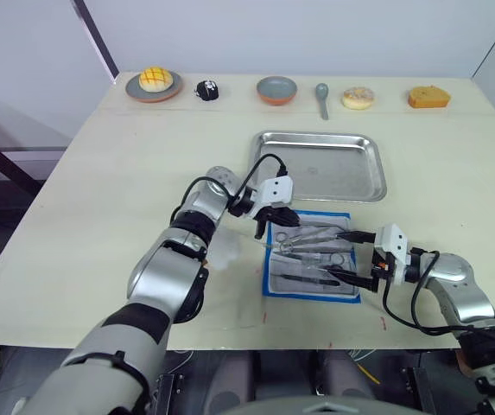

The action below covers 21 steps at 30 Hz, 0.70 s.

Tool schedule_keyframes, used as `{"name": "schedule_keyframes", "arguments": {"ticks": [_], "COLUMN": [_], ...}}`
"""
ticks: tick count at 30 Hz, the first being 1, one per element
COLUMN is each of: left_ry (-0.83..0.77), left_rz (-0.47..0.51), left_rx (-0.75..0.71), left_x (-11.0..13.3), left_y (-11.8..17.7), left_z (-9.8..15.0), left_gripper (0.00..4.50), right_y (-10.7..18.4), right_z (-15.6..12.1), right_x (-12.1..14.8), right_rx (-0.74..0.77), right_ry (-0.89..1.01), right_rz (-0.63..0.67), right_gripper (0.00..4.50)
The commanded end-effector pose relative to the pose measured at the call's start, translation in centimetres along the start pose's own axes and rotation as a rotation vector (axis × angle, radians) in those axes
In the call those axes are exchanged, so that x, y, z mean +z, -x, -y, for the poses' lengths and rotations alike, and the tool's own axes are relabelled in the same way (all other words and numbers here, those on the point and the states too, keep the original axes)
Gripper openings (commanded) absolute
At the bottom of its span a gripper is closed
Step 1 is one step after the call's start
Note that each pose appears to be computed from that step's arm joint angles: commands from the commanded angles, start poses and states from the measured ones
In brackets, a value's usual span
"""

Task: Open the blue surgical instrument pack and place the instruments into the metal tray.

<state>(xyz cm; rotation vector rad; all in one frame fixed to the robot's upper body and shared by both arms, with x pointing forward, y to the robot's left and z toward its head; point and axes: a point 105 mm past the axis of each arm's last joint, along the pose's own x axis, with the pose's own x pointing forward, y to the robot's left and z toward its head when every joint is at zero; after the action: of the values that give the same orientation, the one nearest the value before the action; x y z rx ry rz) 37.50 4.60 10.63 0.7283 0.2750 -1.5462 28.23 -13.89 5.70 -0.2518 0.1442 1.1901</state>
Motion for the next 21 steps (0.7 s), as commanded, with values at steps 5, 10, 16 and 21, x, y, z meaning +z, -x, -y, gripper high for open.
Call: {"name": "schedule_keyframes", "arguments": {"ticks": [5, 10, 16, 21], "left_ry": [-0.025, -0.024, -0.021, -0.005], "left_rz": [-0.053, -0.063, -0.081, -0.104], "left_rx": [0.017, 0.024, 0.016, 0.018], "left_x": [0.8, 1.2, 1.6, 1.7], "left_y": [2.3, 2.6, 3.1, 3.4], "left_z": [-1.0, -1.1, -0.9, -0.8], "left_gripper": [0.06, 0.06, 0.06, 0.06], "right_y": [-0.2, -0.3, -0.4, -0.4], "right_z": [-2.1, -2.1, -2.1, -2.2], "right_x": [-4.0, -4.0, -4.1, -4.1], "right_rx": [0.054, 0.054, 0.055, 0.057], "right_ry": [-0.116, -0.119, -0.121, -0.122], "right_rz": [-0.137, -0.136, -0.136, -0.138], "right_gripper": [4.50, 4.50, 4.50, 4.50]}}
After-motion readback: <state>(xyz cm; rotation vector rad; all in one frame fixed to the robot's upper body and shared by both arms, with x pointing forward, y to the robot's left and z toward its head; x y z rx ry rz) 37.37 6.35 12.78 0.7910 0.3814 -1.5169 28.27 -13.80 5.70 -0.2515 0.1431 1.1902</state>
